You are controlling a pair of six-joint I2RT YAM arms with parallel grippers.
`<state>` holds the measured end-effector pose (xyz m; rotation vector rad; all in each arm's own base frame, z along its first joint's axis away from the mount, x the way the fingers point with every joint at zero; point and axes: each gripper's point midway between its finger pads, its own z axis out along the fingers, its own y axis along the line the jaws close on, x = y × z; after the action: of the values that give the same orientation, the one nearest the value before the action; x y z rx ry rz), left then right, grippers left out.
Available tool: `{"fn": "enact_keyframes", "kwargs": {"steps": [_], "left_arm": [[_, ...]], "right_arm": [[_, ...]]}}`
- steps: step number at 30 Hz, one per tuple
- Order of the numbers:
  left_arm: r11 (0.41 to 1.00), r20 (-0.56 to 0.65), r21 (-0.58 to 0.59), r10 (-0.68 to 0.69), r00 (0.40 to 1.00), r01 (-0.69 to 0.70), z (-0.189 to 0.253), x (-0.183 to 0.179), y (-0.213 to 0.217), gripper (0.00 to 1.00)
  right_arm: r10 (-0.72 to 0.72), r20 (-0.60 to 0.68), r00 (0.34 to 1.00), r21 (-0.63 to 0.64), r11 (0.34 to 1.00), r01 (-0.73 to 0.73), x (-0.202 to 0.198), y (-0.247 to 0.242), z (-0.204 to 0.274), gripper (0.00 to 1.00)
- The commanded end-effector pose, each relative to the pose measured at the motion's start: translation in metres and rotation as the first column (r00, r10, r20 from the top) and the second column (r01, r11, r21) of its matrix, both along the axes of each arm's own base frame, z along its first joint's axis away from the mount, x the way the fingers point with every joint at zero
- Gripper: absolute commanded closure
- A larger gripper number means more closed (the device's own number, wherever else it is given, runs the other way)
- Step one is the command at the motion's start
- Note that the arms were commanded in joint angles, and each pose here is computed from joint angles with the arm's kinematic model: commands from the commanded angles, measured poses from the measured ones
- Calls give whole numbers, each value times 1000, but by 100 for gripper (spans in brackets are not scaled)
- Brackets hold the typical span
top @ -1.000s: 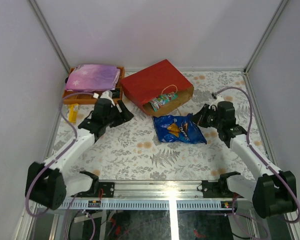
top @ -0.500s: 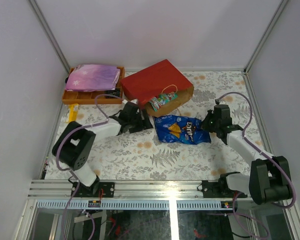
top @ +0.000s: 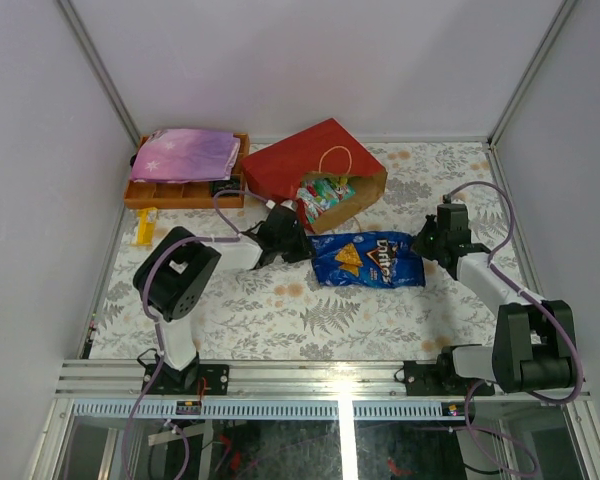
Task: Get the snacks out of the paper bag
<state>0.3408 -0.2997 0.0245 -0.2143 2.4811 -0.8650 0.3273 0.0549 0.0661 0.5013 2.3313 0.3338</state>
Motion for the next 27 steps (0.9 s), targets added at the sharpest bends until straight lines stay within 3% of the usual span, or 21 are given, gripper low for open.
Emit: {"fn": "enact_keyframes", "kwargs": {"steps": [1, 7, 14, 20, 27], "left_arm": [[999, 3, -33, 13, 1000, -12, -3, -6, -2, 99], [999, 40, -29, 42, 998, -41, 14, -18, 10, 100], [989, 155, 68, 123, 980, -135, 62, -37, 60, 100], [982, 264, 72, 150, 953, -175, 138, -59, 93, 100], [986, 301, 22, 152, 941, -166, 211, -102, 119, 100]], "right_arm": [[14, 60, 998, 43, 999, -16, 7, 7, 12, 100], [24, 62, 998, 95, 995, -30, -11, 14, 14, 100], [55, 86, 995, 89, 994, -63, -48, 21, 30, 100], [126, 183, 975, 109, 983, -147, -68, 37, 91, 100], [227, 264, 938, 175, 945, -278, -96, 58, 162, 100]]}}
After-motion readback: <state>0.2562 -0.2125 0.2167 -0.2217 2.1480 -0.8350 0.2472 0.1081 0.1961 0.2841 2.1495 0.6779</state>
